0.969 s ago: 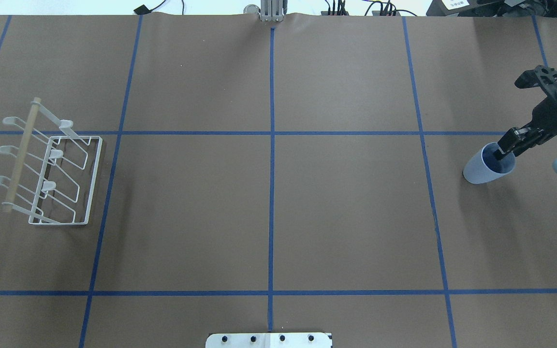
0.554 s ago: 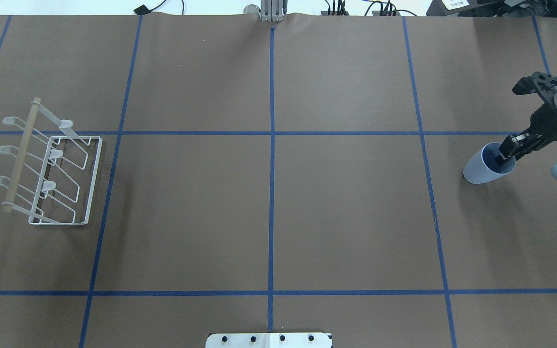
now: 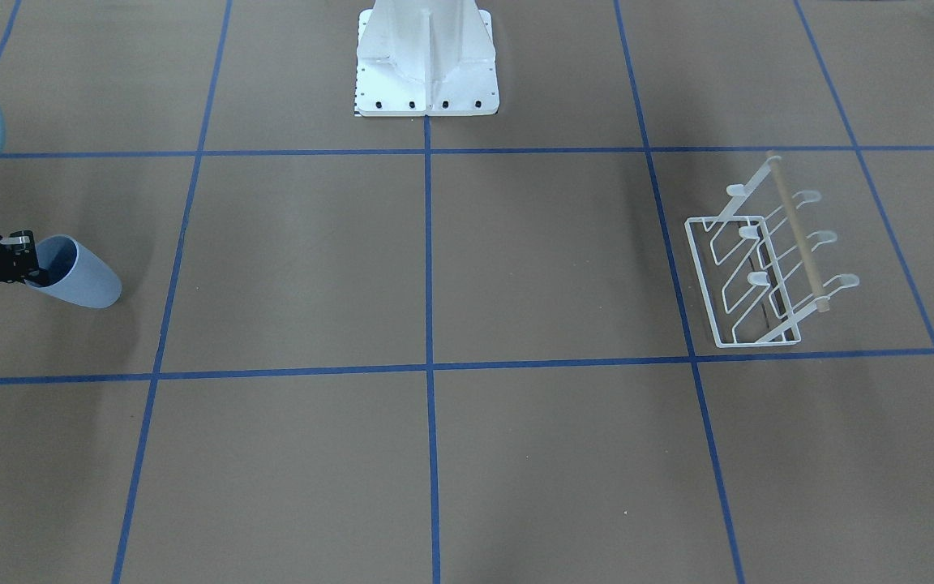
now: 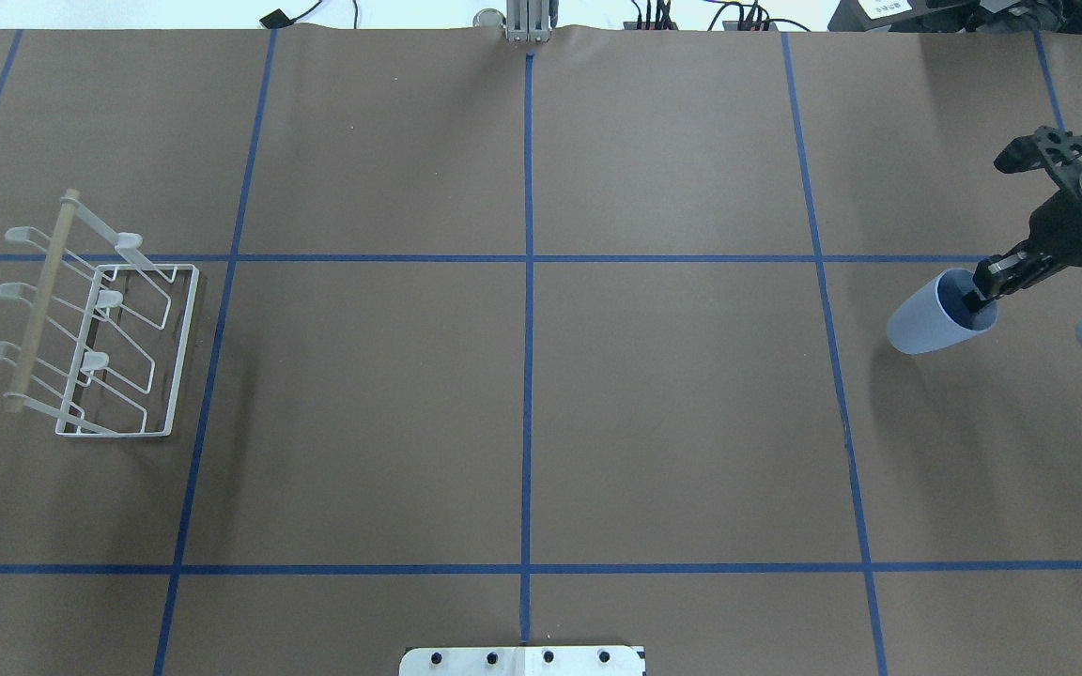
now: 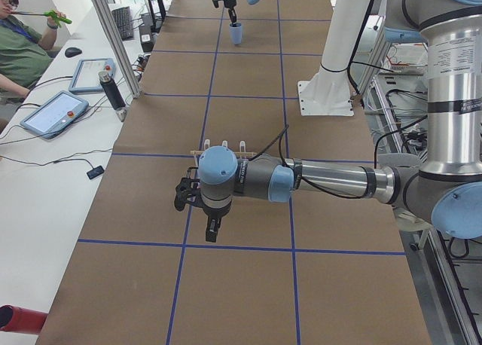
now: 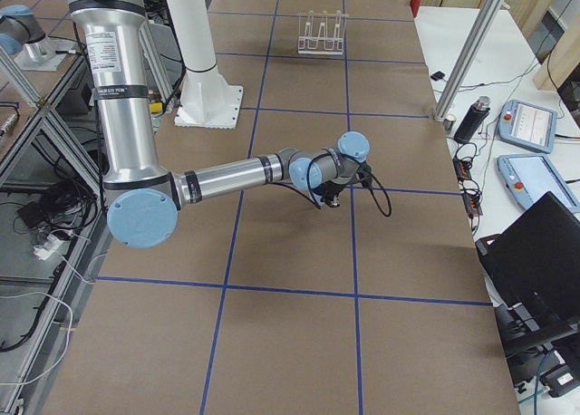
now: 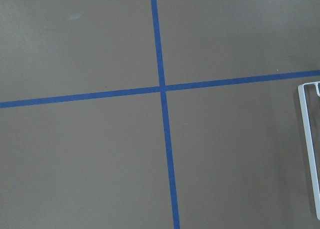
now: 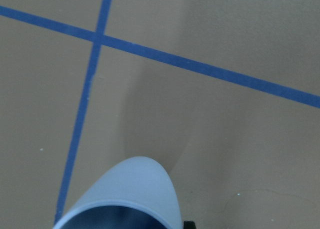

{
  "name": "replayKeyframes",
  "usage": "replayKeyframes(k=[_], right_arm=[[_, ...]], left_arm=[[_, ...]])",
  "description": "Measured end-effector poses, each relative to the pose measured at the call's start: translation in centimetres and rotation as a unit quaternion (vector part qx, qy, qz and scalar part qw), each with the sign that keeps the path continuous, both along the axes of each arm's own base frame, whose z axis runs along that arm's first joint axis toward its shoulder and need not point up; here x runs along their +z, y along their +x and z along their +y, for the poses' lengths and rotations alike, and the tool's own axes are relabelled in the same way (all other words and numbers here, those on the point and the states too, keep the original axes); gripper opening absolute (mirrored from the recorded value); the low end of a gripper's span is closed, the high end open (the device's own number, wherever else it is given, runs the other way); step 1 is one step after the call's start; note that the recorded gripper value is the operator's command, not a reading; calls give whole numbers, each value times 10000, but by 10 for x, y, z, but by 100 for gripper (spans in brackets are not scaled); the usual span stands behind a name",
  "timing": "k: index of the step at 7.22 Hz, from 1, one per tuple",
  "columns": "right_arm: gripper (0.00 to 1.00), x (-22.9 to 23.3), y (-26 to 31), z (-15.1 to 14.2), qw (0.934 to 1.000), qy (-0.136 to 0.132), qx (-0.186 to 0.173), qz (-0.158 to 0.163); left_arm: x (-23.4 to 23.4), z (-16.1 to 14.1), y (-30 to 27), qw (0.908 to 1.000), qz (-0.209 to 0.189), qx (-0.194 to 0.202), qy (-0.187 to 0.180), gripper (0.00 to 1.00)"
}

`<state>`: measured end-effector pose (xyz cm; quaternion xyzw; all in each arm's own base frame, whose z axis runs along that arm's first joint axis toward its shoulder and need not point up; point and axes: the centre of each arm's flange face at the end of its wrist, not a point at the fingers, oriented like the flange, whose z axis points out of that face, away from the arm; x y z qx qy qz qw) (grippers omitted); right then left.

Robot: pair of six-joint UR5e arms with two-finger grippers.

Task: Hang cup on cup holder
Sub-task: 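Grasp the cup rim with the right gripper and lift it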

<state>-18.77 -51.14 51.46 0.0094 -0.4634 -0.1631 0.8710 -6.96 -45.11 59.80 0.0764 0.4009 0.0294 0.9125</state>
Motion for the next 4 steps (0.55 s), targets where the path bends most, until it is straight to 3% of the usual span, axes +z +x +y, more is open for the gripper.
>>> replayKeyframes(k=[2, 4], right_arm=[[0, -41, 25, 10, 9981, -26, 77, -607], [0, -116, 30, 3, 9922, -315, 626, -1031]], left_arm=[[-18, -14, 1, 9998, 4, 1, 187, 98], [-52, -36, 26, 9992, 134, -212, 319, 98]])
